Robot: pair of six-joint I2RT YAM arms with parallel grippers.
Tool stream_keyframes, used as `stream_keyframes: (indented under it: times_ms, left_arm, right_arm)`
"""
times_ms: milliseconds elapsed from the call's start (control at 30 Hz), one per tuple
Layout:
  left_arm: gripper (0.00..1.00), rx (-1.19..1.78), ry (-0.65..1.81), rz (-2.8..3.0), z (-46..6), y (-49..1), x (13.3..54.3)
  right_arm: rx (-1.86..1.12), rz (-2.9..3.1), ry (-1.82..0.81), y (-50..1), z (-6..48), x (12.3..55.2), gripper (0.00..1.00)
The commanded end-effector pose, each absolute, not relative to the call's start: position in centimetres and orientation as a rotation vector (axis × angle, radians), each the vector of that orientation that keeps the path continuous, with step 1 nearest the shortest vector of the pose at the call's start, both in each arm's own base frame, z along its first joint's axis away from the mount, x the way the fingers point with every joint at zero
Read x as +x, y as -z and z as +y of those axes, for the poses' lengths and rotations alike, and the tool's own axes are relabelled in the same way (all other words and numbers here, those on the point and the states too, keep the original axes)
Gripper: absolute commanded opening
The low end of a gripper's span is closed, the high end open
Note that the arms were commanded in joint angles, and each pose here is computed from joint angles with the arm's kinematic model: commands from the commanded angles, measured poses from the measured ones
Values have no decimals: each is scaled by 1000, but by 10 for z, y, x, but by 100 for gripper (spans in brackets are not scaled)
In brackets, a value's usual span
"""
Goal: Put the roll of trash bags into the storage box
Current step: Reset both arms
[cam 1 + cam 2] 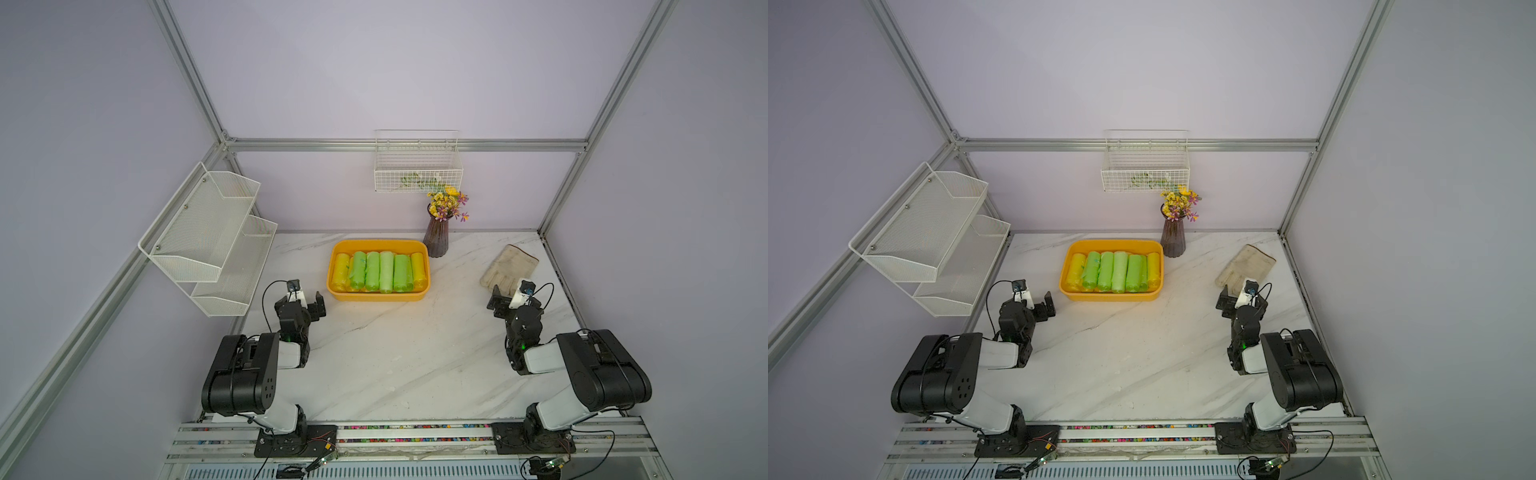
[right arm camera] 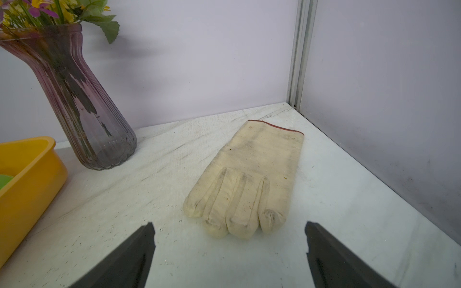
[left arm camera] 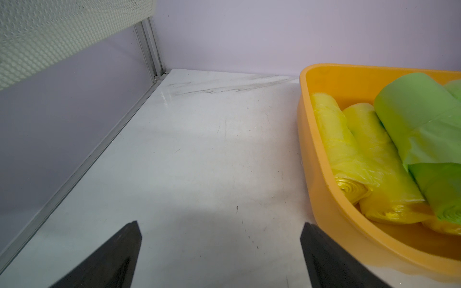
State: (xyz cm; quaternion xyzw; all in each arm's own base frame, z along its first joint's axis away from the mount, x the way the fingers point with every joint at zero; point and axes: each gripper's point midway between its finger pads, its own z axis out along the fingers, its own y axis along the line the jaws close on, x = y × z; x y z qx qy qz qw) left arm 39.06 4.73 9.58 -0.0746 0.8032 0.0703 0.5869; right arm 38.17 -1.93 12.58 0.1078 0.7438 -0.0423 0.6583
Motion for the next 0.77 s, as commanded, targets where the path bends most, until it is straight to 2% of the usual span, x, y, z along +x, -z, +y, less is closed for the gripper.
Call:
stream_keyframes:
  times_ms: [0, 733]
  left_arm:
    - [100, -151, -157, 1820, 44, -113, 399]
    - [100, -149, -167, 1823, 44, -113, 400]
  right_arm:
    - [248, 1646, 90, -135, -20, 385, 99]
    - [246, 1646, 91, -135, -20, 385, 99]
